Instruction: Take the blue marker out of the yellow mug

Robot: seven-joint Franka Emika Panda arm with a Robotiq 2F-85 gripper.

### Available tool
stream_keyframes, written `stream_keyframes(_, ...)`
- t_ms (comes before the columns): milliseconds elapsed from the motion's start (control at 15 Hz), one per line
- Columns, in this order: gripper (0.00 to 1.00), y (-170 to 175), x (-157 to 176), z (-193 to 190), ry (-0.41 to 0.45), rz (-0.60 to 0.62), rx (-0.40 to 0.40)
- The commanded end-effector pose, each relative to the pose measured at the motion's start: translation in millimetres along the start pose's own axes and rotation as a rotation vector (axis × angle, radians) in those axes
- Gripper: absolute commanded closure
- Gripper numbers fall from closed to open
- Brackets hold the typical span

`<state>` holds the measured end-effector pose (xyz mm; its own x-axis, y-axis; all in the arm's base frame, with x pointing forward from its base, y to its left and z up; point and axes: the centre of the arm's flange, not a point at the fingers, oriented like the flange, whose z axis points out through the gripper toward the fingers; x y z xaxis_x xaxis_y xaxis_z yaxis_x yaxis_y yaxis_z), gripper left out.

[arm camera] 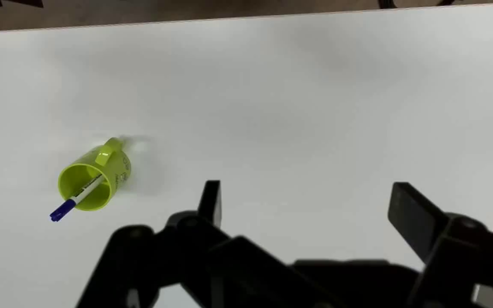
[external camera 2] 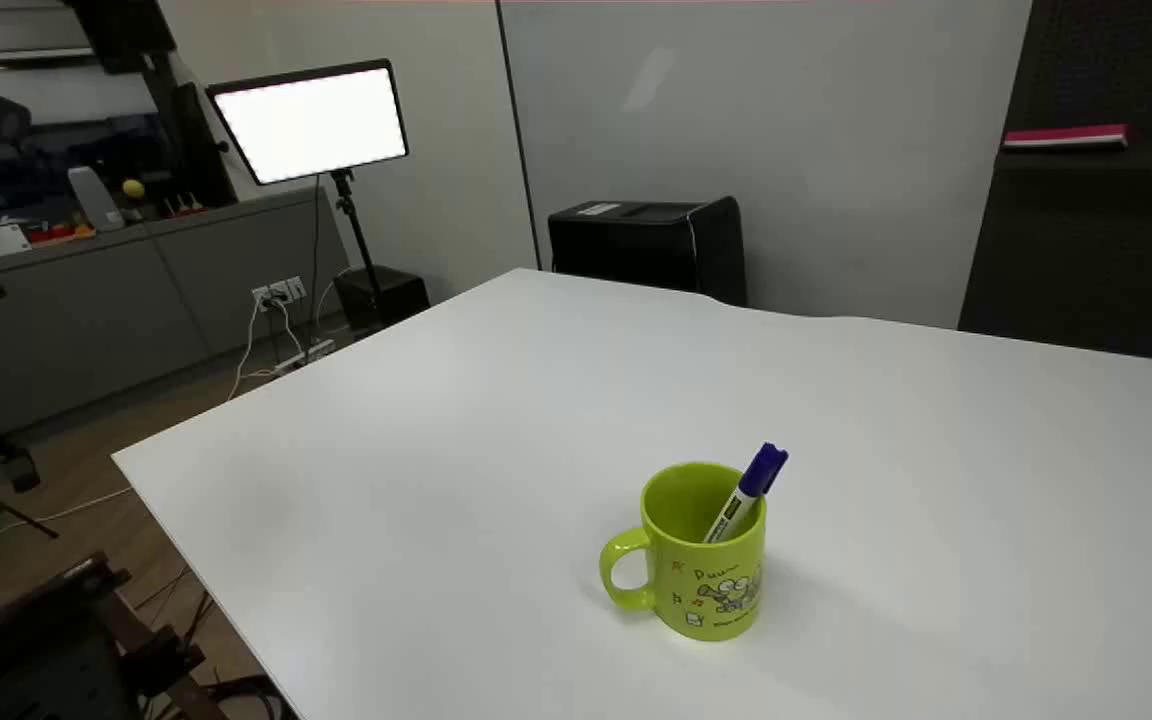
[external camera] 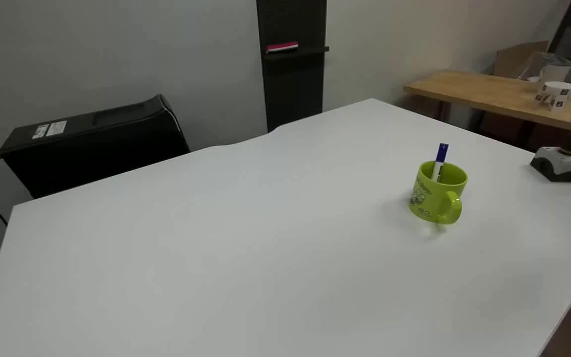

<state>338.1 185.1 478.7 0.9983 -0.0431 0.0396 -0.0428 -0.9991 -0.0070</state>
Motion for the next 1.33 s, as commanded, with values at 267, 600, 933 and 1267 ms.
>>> stream_keyframes(267,0.0,0,0,0,0.002,0.0,0.001)
stream_keyframes(600,0.0,0,0,0,0.002,0.0,0.001)
stream_keyframes(933,0.0,3,2,3,-0.004,0.01,-0.001)
stream_keyframes(1267,0.0,60,22,43,-0.131,0.153,0.024)
